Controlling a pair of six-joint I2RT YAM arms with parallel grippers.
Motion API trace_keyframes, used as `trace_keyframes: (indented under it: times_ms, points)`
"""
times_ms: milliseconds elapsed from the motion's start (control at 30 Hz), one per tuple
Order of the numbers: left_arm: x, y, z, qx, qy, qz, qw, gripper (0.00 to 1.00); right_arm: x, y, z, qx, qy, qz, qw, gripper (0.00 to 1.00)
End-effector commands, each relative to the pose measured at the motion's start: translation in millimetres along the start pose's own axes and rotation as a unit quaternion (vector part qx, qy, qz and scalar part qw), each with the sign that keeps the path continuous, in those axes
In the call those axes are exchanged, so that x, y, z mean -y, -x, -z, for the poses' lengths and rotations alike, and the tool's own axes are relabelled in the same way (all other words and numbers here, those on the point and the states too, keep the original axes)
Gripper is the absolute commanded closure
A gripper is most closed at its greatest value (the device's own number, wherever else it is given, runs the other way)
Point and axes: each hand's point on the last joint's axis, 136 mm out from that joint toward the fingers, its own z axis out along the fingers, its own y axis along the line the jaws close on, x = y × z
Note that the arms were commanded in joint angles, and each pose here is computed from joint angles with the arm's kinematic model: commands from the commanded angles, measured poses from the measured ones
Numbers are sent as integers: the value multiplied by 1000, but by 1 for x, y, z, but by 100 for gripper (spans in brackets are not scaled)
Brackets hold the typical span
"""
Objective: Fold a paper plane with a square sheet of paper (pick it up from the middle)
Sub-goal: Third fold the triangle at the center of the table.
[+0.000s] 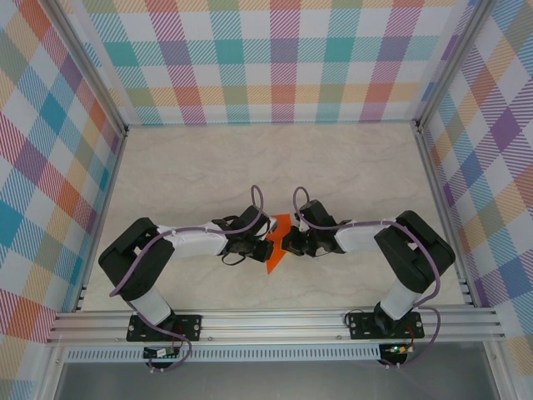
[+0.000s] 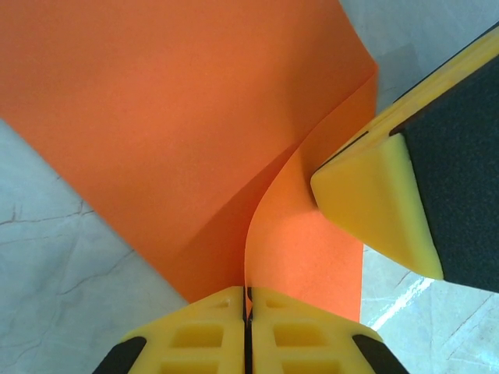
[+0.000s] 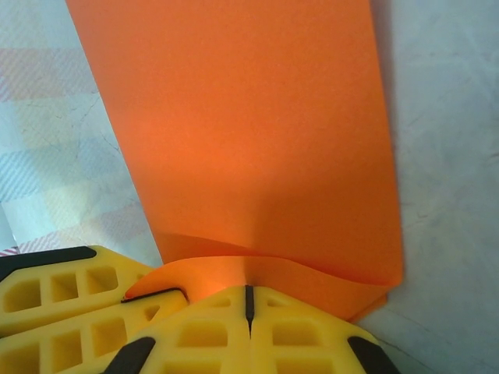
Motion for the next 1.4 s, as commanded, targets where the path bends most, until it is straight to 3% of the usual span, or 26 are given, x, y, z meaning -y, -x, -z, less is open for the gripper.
trace_keyframes:
  times_ms: [0,233,633,800,933,1067,1367]
  points:
    - [-12,-23,-1,-42,20,11,999,92,-7,13,13,17,-6,18,1000,100]
    - [-12,-24,1,-43,21,9,999,92,-3,34,24,35,8,14,999,100]
    - [-12,-24,3,-42,22,10,999,91,37,27,6,17,-46,-19,999,100]
    - [-11,-22,6,-38,22,10,999,91,24,30,17,27,-31,-8,999,100]
    - [-5,-15,13,-28,10,15,999,86,-3,34,33,35,2,23,999,100]
    - [1,-5,22,-10,3,17,1000,80,-30,28,34,4,57,55,997,98]
    - [3,3,40,14,9,37,999,62,-9,19,6,-38,40,30,998,100]
